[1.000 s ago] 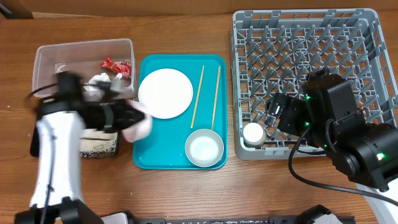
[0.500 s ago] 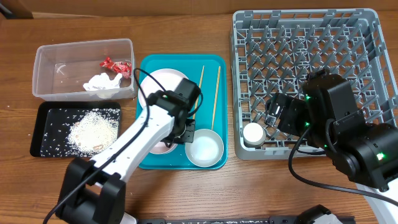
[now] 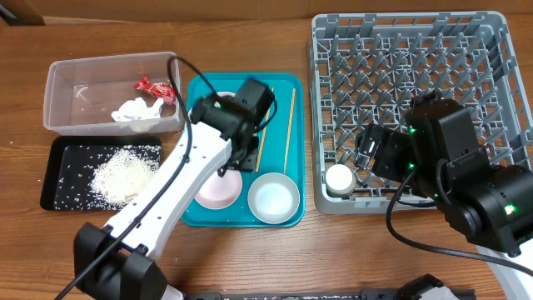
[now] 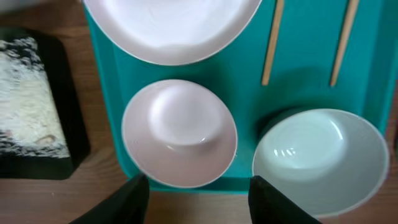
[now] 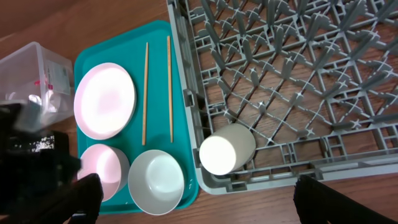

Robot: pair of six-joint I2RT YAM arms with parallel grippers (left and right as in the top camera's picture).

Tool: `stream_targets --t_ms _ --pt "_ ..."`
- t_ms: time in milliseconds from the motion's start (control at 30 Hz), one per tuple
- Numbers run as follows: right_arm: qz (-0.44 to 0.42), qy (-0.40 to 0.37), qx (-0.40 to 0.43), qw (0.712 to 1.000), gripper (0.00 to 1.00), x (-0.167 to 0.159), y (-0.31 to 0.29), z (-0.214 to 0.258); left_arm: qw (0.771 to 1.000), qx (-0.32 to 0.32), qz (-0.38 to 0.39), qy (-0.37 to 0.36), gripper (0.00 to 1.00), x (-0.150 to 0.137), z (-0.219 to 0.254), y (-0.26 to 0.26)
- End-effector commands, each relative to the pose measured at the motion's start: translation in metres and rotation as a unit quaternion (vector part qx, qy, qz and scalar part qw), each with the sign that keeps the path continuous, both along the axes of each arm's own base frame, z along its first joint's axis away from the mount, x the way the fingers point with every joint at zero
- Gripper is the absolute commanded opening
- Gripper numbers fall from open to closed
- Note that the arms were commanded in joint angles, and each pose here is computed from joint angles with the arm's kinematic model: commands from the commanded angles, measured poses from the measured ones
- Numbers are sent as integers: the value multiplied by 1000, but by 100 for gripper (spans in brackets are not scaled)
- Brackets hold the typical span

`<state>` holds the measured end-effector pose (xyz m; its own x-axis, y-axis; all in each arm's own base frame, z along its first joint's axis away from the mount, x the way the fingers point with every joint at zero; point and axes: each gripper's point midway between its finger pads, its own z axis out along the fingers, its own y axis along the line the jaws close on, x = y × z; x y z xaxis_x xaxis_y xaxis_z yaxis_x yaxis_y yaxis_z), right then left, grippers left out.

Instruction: Sort waste into correct bins and load items into the dishwasher

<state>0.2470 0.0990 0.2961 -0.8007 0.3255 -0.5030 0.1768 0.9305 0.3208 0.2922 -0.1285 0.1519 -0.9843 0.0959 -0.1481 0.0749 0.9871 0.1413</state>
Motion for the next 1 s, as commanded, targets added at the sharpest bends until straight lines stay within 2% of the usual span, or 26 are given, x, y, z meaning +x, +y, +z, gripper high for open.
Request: stream_targets --t_ms 0,33,100,133,233,300,400,500,600,700,800,867,967 --pt "0 -7 -6 1000 100 1 -2 3 998 -11 -39 -48 59 14 48 -5" --pt "0 -6 -7 1000 100 1 -2 3 997 -16 -46 -60 62 14 63 -4" --pt "0 -7 -6 1000 100 1 -2 3 994 -27 -54 -86 81 12 90 -4" --pt "0 -6 -6 1000 100 1 -2 3 993 -34 -53 -100 100 10 104 -2" --pt "0 -6 -6 1000 100 1 -2 3 986 -56 -52 -146 100 -3 147 5" --pt "0 -6 -6 1000 100 1 -2 3 979 -100 -57 -166 100 -16 171 1" --pt "0 -7 -6 1000 100 1 -2 3 966 -170 -76 -178 100 -34 192 -13" --pt "0 -6 -6 1000 100 1 -2 3 958 -200 -86 -185 100 -48 204 -15" --pt "0 -6 -6 1000 100 1 -2 3 960 -198 -86 -181 100 -53 204 -12" --pt "0 -6 -6 1000 100 1 -2 3 965 -149 -103 -187 100 -51 200 2" --pt "0 -6 -6 1000 100 1 -2 3 962 -108 -108 -228 100 -38 208 14" --pt "0 -6 -6 1000 100 1 -2 3 947 -87 -130 -280 100 -25 220 17" --pt "0 -6 -6 1000 100 1 -2 3 919 -93 -169 -345 100 -14 234 15"
